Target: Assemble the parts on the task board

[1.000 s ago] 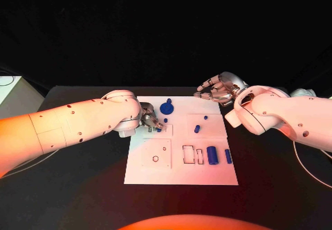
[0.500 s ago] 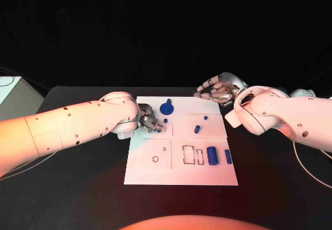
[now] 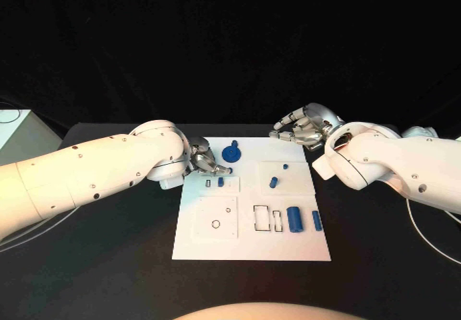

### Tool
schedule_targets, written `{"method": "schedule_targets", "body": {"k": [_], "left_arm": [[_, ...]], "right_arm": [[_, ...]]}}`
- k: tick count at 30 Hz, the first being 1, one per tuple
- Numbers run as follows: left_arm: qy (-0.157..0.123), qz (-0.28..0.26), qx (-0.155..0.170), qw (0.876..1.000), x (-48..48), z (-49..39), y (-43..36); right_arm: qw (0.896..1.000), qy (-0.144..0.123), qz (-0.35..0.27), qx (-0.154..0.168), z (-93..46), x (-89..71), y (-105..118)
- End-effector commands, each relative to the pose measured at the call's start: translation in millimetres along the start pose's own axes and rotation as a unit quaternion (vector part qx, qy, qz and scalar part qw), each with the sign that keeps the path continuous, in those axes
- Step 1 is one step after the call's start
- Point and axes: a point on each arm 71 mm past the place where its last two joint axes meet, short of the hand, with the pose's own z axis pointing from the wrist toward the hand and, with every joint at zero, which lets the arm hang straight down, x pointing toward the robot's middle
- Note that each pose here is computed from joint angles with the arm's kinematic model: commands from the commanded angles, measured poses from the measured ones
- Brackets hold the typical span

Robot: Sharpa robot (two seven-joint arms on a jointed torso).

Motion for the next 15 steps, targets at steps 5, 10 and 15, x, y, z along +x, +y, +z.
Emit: {"method": "schedule_targets", "body": {"k": [5, 10, 15], "left_arm": [[0.003, -0.035, 0.006, 0.999, -26.0, -11.0, 9.7], [-0.018, -0.048, 0.0, 0.999, -51.8, -13.0, 18.6], [-0.043, -0.049, -0.009, 0.998, -69.5, -7.7, 22.2]], "right_arm": [[1.0, 0.005, -0.005, -0.004, 0.4, 0.0, -0.8], [1.0, 0.005, -0.005, -0.003, 1.1, -0.3, -1.2], [1.0, 0.006, -0.005, -0.003, 1.6, 0.2, -0.9]]}}
